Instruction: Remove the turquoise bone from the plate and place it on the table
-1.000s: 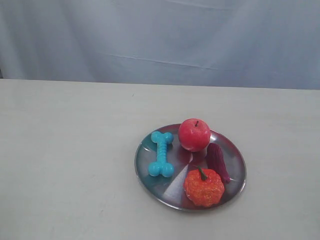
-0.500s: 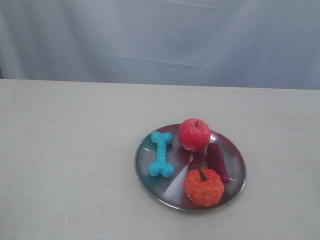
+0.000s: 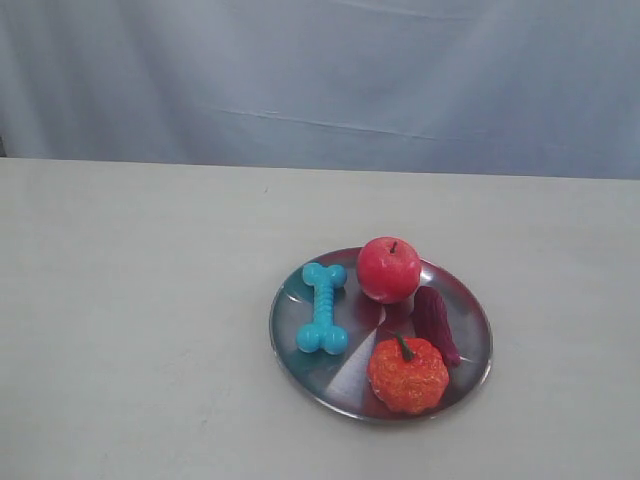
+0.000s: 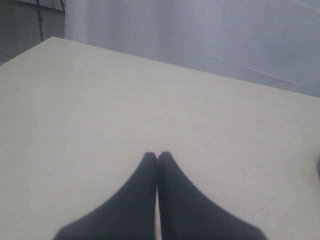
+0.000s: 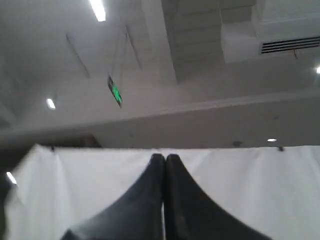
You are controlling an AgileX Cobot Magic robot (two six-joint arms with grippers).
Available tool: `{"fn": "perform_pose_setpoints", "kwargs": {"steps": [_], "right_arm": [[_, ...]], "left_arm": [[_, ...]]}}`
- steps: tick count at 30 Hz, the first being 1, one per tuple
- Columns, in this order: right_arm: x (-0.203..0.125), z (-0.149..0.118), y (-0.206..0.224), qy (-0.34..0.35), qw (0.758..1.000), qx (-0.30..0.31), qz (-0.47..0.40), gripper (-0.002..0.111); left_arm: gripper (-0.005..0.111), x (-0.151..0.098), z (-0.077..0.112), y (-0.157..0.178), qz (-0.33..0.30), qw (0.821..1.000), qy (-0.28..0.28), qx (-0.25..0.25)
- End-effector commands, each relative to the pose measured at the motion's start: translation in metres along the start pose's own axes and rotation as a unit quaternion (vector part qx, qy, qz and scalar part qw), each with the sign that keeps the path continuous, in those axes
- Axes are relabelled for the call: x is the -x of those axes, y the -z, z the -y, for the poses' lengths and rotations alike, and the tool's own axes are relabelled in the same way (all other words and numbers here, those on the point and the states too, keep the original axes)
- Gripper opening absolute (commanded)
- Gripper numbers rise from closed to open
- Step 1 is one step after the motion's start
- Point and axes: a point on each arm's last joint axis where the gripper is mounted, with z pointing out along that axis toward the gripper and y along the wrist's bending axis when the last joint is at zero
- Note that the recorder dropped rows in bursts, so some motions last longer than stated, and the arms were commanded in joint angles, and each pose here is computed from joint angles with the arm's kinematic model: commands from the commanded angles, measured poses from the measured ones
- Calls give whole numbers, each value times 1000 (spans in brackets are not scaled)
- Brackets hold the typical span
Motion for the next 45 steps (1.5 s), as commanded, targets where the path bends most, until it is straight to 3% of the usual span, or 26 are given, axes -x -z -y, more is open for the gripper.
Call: {"fn": "perform_pose_setpoints", "kwargs": {"steps": [1,4,6,9,13,16,19,24,29,32,34,39,43,45], "right_arm": [[-1,-1,-1,-253,967,-2,-14,0],[-6,-2,-17,-215,963,-45,-158,0],[-8,2,-27,-194,947,-93,-240,0],[-13,7,-51,-215,916,-146,-306,0],[-31,9,-88,-198,897,-149,-366,0],[-58,1,-119,-189,864,-123,-450,0],[-95,-22,-148,-144,811,-64,-563,0],[-161,-88,-184,-38,676,24,-735,0],[-218,-140,-205,-11,636,85,-767,0],[-249,-162,-208,-19,596,122,-793,0],[-274,-174,-202,-26,553,147,-820,0],[-331,-184,-177,0,458,130,-880,0],[-368,-179,-156,13,416,105,-903,1],[-384,-176,-145,14,407,94,-909,12]], "left_arm": [[0,0,0,0,1,1000,3,-3],[0,0,0,0,1,1000,3,-3],[0,0,0,0,1,1000,3,-3],[0,0,0,0,1,1000,3,-3],[0,0,0,0,1,1000,3,-3],[0,0,0,0,1,1000,3,-3],[0,0,0,0,1,1000,3,-3],[0,0,0,0,1,1000,3,-3],[0,0,0,0,1,1000,3,-3],[0,0,0,0,1,1000,3,-3],[0,0,0,0,1,1000,3,-3],[0,0,0,0,1,1000,3,-3],[0,0,0,0,1,1000,3,-3],[0,0,0,0,1,1000,3,-3]]}}
